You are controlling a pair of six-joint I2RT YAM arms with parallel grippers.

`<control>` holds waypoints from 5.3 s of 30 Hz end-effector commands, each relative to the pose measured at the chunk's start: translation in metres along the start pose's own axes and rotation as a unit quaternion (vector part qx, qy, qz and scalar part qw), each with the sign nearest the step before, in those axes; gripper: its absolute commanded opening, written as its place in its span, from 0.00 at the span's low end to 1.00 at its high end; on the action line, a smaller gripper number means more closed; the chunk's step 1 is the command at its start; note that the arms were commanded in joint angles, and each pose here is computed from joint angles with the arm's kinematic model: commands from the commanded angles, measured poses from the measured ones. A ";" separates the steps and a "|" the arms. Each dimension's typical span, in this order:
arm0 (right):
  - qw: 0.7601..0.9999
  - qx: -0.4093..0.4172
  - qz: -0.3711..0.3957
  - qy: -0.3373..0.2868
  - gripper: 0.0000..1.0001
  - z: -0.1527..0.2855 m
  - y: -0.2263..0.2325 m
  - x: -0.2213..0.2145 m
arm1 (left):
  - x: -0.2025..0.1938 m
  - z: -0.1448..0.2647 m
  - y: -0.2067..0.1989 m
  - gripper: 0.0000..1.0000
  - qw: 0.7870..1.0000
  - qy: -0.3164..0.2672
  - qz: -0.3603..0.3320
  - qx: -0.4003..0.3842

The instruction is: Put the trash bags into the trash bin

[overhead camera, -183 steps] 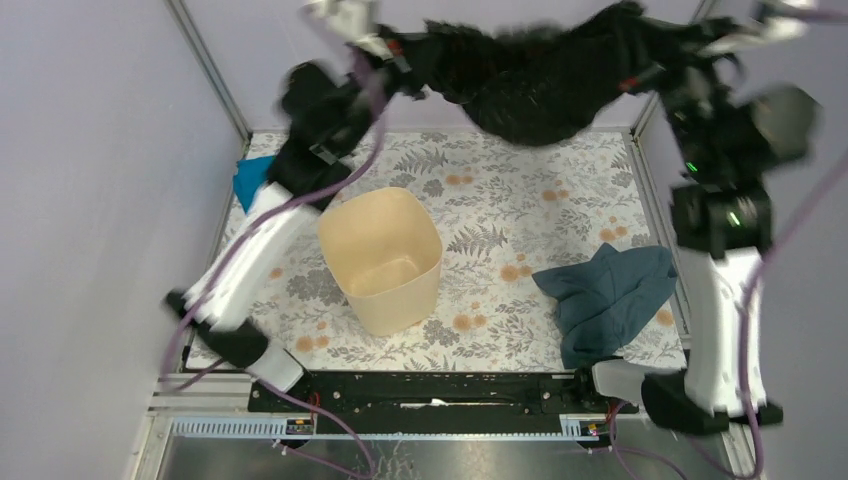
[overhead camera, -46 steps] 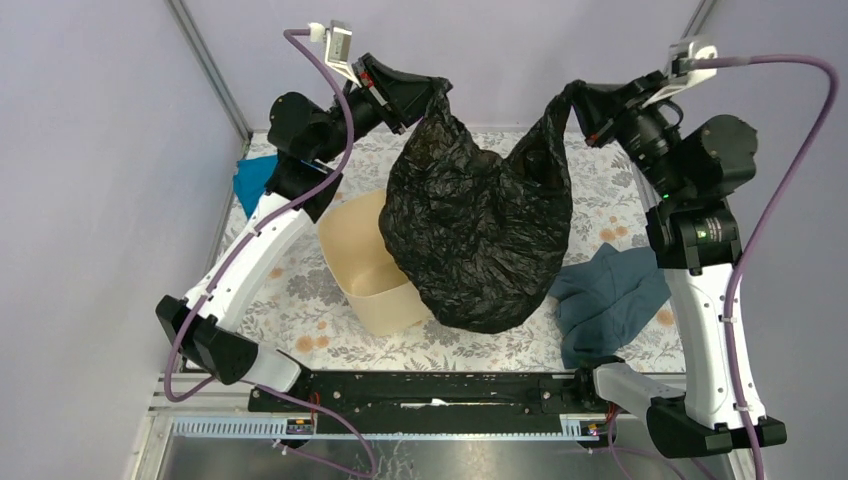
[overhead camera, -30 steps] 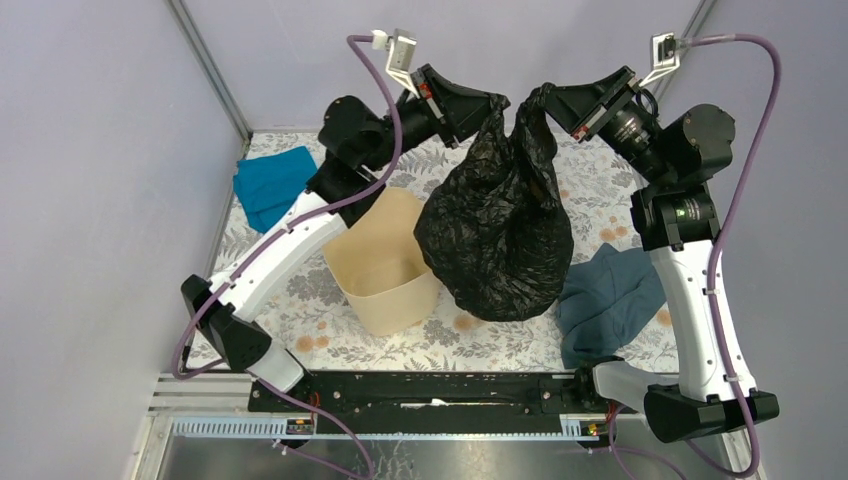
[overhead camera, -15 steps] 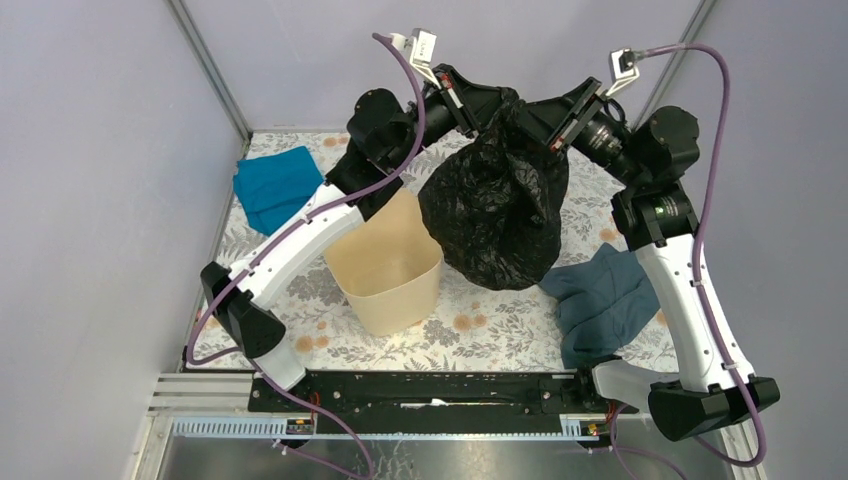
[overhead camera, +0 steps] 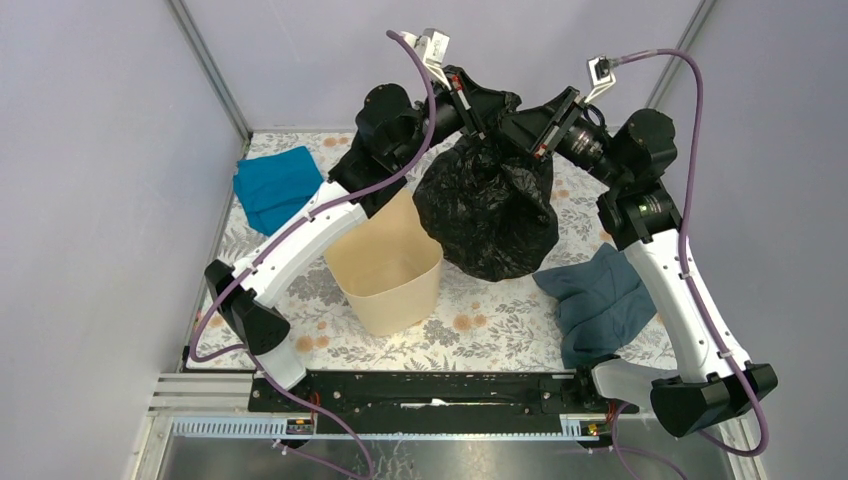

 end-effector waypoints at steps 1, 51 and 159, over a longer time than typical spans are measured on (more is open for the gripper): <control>0.998 0.046 0.038 -0.005 0.24 0.001 0.014 0.000 | 0.015 0.004 -0.023 0.00 1.000 -0.011 -0.019 -0.017; 0.997 -0.010 0.074 -0.002 0.00 -0.002 -0.027 -0.023 | 0.049 0.086 -0.003 0.94 0.993 0.051 -0.106 0.028; 0.969 0.208 -0.121 0.056 0.00 -0.112 0.090 -0.093 | 0.053 0.290 0.065 0.99 0.880 -0.163 -0.104 0.433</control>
Point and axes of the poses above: each gripper's point midway between its finger pads, its own z axis back along the fingers, its own y axis along the line the jaws close on, x = y × z, the point moved 5 cm from there along z, back along the fingers, and after that the axes turned 12 degrees about z, right-handed, at the moved point
